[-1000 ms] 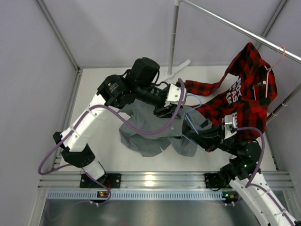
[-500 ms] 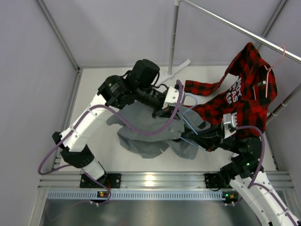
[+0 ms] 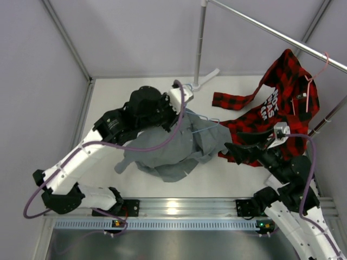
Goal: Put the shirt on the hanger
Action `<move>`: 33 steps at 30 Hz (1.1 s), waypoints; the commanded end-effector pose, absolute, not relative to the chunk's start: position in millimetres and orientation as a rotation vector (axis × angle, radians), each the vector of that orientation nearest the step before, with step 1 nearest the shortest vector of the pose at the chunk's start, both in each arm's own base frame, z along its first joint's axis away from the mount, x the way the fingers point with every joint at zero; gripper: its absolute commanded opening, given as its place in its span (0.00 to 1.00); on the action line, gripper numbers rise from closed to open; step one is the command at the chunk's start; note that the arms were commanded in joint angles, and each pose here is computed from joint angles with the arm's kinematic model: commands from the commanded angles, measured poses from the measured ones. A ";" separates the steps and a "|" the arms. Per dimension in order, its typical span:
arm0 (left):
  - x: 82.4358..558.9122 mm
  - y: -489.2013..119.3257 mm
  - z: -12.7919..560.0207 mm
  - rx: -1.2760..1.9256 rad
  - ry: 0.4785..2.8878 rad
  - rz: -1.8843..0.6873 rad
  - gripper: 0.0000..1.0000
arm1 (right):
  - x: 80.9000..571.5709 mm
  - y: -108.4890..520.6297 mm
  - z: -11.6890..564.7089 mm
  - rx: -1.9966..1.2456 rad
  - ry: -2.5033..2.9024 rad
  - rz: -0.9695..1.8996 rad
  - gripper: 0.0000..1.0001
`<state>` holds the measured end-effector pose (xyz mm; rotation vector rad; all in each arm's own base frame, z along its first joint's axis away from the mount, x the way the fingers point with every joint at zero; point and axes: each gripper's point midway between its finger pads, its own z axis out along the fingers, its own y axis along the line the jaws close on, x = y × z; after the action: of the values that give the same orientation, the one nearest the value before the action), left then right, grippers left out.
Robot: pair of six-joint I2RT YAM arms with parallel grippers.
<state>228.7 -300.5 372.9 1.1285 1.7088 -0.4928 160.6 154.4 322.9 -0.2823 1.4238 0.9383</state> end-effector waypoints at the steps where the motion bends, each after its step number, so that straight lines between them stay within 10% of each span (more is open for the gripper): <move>1: 254.0 -268.3 412.4 0.559 1.691 -0.509 0.00 | 173.5 155.4 251.1 -0.023 1.733 1.012 0.84; 7: 258.6 -258.6 401.8 0.334 1.700 -0.571 0.00 | 178.5 191.2 248.3 0.120 1.603 1.424 0.69; 24: 247.9 -277.9 391.4 0.404 1.698 -0.681 0.00 | 241.2 234.3 224.0 0.004 1.728 1.230 0.63; 26: 245.4 -276.8 392.6 0.422 1.689 -0.682 0.00 | 249.8 234.0 231.2 -0.016 1.710 1.182 0.53; 30: 244.0 -269.5 386.4 0.439 1.702 -0.644 0.00 | 260.6 225.7 249.5 -0.026 1.699 1.077 0.00; 33: 247.6 -257.0 383.2 0.408 1.709 -0.585 0.00 | 257.8 223.2 251.4 -0.030 1.720 1.062 0.00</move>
<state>244.6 -269.1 356.5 0.4700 1.7989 -0.5931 254.5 228.1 224.3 0.0039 1.7808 1.1186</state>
